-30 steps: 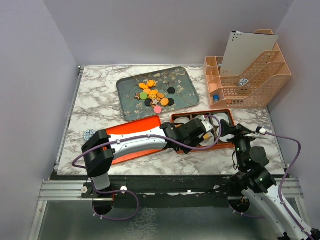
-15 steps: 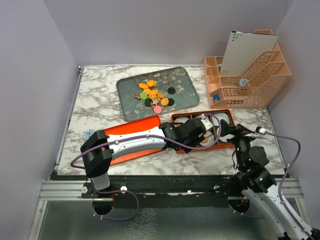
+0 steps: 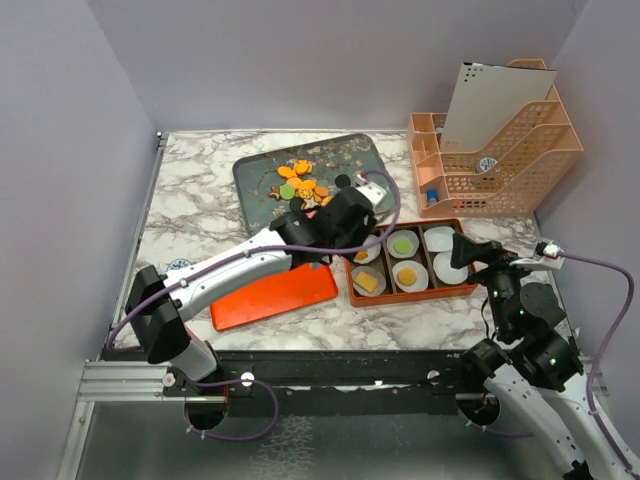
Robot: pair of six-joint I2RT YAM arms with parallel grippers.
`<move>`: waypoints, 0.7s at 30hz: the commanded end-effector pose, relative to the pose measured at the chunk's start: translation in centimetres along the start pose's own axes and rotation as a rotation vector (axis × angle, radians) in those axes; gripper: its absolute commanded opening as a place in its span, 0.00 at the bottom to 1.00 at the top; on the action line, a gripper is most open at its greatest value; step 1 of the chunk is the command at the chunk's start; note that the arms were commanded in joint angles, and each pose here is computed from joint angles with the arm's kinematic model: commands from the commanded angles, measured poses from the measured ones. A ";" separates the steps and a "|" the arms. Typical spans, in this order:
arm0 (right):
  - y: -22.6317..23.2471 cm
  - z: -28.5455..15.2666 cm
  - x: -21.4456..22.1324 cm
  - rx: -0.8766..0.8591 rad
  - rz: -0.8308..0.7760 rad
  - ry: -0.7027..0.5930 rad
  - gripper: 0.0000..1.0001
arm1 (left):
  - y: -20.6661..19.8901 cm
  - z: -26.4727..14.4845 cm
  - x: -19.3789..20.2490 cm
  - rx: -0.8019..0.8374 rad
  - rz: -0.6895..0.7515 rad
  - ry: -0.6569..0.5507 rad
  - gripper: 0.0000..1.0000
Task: Pack the cookies
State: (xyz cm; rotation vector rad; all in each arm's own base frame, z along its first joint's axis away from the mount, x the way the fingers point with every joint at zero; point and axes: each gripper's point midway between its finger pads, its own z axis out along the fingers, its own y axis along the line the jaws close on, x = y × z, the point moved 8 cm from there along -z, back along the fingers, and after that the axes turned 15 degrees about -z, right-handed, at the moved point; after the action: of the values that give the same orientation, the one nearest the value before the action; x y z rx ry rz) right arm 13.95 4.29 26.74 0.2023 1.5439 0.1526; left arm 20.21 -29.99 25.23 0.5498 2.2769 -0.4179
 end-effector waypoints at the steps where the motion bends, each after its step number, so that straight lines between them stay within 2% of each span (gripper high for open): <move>1: -0.8 -1.5 -0.2 0.025 -0.007 0.087 1.00 | 3.7 -3.0 -3.1 -0.055 -0.128 -0.084 0.48; 11: -1.7 -3.3 -1.9 0.044 -0.024 0.125 1.00 | 13.1 -2.1 -3.3 -0.260 -0.314 -0.047 0.50; 21: -1.6 -3.3 -1.8 0.026 -0.034 0.131 1.00 | 18.7 0.3 -2.1 -0.414 -0.442 0.016 0.51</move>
State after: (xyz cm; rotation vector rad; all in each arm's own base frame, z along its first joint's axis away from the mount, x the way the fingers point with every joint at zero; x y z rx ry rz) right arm 10.84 2.55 28.32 0.1992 1.6629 0.1240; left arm 30.45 -15.72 25.67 -0.0962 2.3598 -0.1693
